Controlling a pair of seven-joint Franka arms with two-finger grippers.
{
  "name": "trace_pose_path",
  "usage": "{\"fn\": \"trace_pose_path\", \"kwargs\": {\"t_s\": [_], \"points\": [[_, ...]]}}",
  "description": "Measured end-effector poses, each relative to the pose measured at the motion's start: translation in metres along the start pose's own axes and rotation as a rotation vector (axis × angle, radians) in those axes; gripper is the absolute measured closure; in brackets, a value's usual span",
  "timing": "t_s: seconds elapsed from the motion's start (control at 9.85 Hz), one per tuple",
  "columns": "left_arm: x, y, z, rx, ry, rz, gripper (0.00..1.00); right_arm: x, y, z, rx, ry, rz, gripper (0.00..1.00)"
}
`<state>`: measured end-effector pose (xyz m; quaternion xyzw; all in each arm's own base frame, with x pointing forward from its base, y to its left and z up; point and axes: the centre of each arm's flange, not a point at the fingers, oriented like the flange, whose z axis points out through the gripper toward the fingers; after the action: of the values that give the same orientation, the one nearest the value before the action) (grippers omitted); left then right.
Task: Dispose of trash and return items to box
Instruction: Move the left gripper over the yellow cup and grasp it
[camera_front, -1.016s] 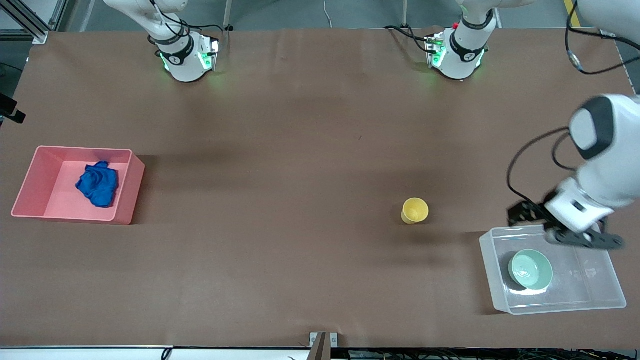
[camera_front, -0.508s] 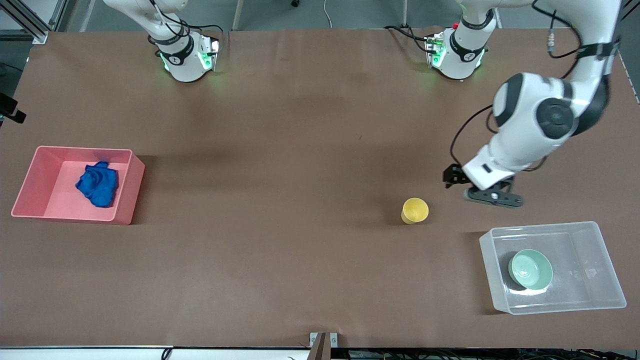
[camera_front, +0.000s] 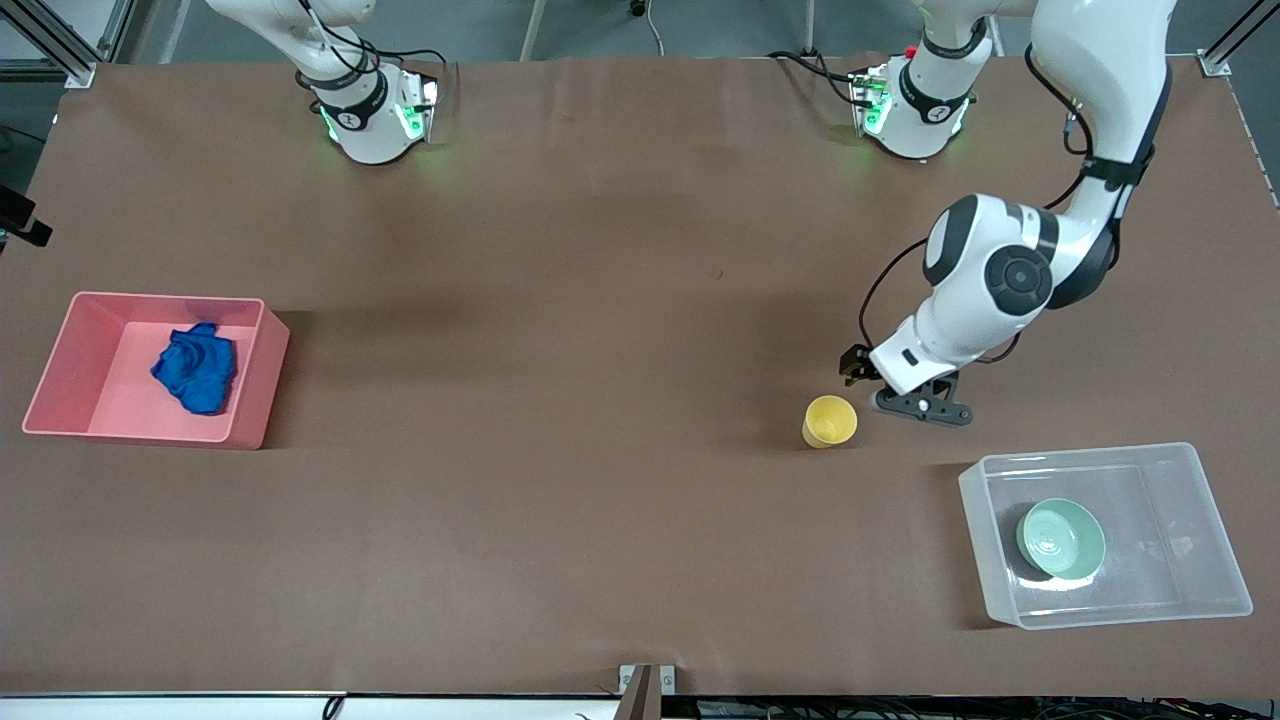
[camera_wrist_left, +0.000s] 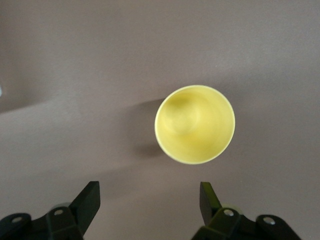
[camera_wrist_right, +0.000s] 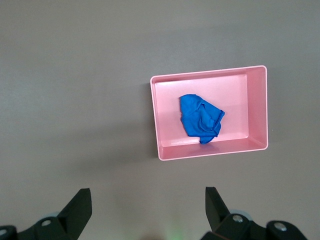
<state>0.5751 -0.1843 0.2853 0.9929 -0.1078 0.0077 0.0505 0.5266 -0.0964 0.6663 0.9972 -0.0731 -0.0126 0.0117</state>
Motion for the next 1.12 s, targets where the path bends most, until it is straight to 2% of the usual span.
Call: {"fn": "trace_pose_path", "kwargs": {"t_s": [0.3,0.61,0.71,1.12], "points": [[0.024,0.005,0.019,-0.023,0.002,0.001,0.19,0.0,0.0,0.0,0.0,0.0,0.0,0.0],[0.038,0.002,0.044,-0.024,0.024,0.011,0.21,0.0,0.0,0.0,0.0,0.0,0.001,0.0],[0.038,0.001,0.053,-0.025,0.027,0.013,0.26,0.0,0.001,0.0,0.0,0.0,0.001,0.0],[0.041,0.0,0.057,-0.027,0.03,0.011,0.88,0.0,0.001,0.0,0.0,0.0,0.001,0.0]]}}
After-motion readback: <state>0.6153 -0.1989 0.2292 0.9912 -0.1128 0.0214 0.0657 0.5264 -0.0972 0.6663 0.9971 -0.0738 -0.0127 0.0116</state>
